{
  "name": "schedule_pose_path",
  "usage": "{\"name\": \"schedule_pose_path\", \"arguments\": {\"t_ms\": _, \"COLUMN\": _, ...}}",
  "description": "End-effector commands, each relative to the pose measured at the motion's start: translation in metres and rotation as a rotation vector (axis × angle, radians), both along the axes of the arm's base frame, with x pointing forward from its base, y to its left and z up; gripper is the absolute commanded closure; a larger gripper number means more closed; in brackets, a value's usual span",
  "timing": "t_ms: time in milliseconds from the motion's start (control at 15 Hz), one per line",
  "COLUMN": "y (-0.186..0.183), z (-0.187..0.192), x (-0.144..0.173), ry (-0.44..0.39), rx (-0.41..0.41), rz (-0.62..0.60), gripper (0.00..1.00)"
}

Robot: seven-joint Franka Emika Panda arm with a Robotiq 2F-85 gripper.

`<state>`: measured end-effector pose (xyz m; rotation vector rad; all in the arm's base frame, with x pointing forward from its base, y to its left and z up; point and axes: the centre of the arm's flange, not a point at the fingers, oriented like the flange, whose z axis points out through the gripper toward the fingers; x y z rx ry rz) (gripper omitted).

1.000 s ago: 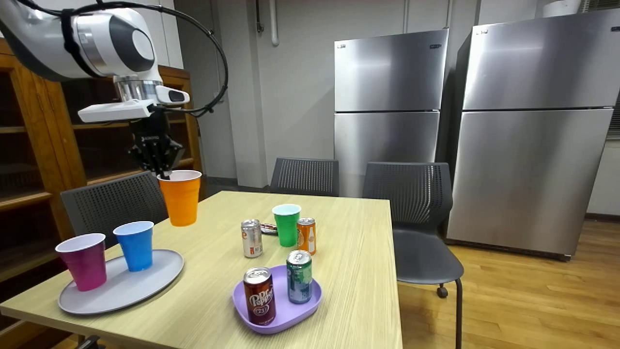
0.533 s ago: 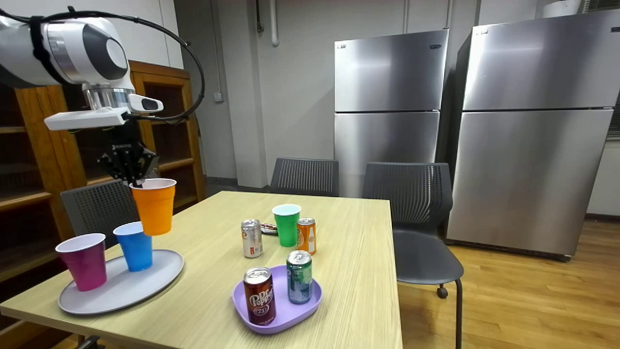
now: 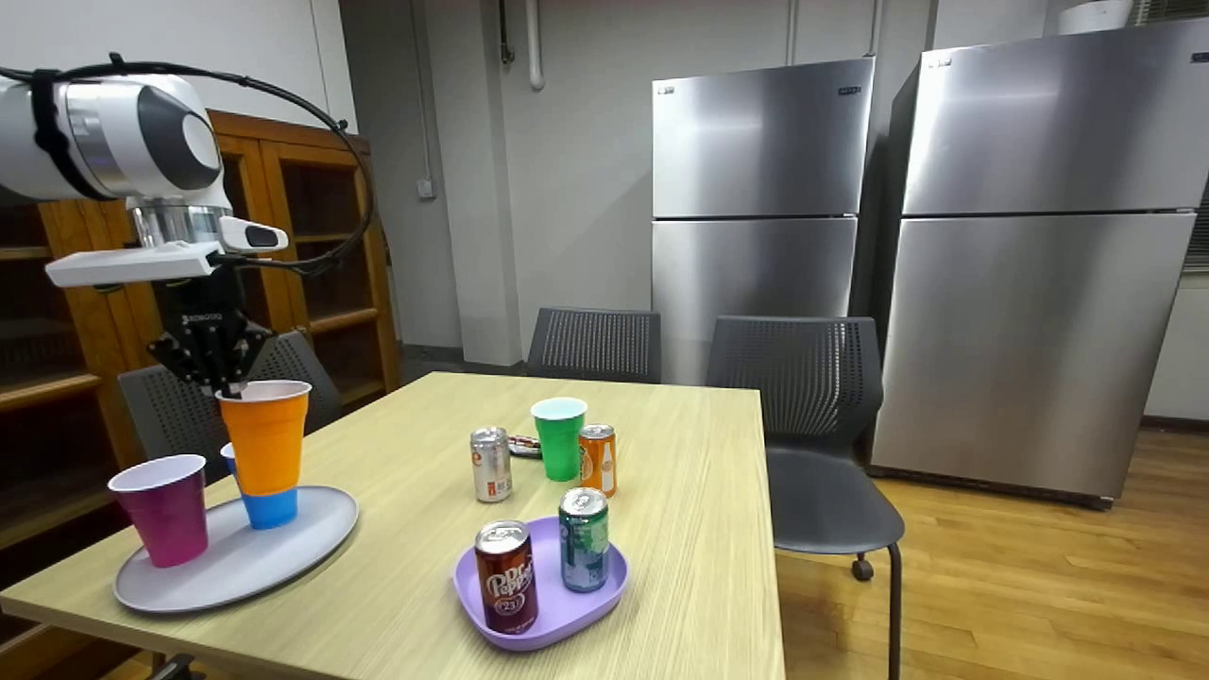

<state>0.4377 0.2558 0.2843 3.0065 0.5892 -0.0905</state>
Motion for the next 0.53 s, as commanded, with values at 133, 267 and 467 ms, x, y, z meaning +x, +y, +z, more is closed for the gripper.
{"name": "schedule_pose_path", "arguments": {"t_ms": 133, "y": 0.022, "z": -0.023, "x": -0.008, "ry": -0.022, "rx": 0.01, "rz": -0.006, "gripper": 0.99}}
{"name": "schedule_pose_path", "arguments": {"t_ms": 267, "y": 0.029, "z": -0.03, "x": -0.009, "ry": -0.034, "rx": 0.022, "rz": -0.013, "gripper": 0.99}}
{"name": "schedule_pose_path", "arguments": {"t_ms": 467, "y": 0.039, "z": -0.041, "x": -0.012, "ry": -0.051, "rx": 0.027, "rz": -0.015, "gripper": 0.99}}
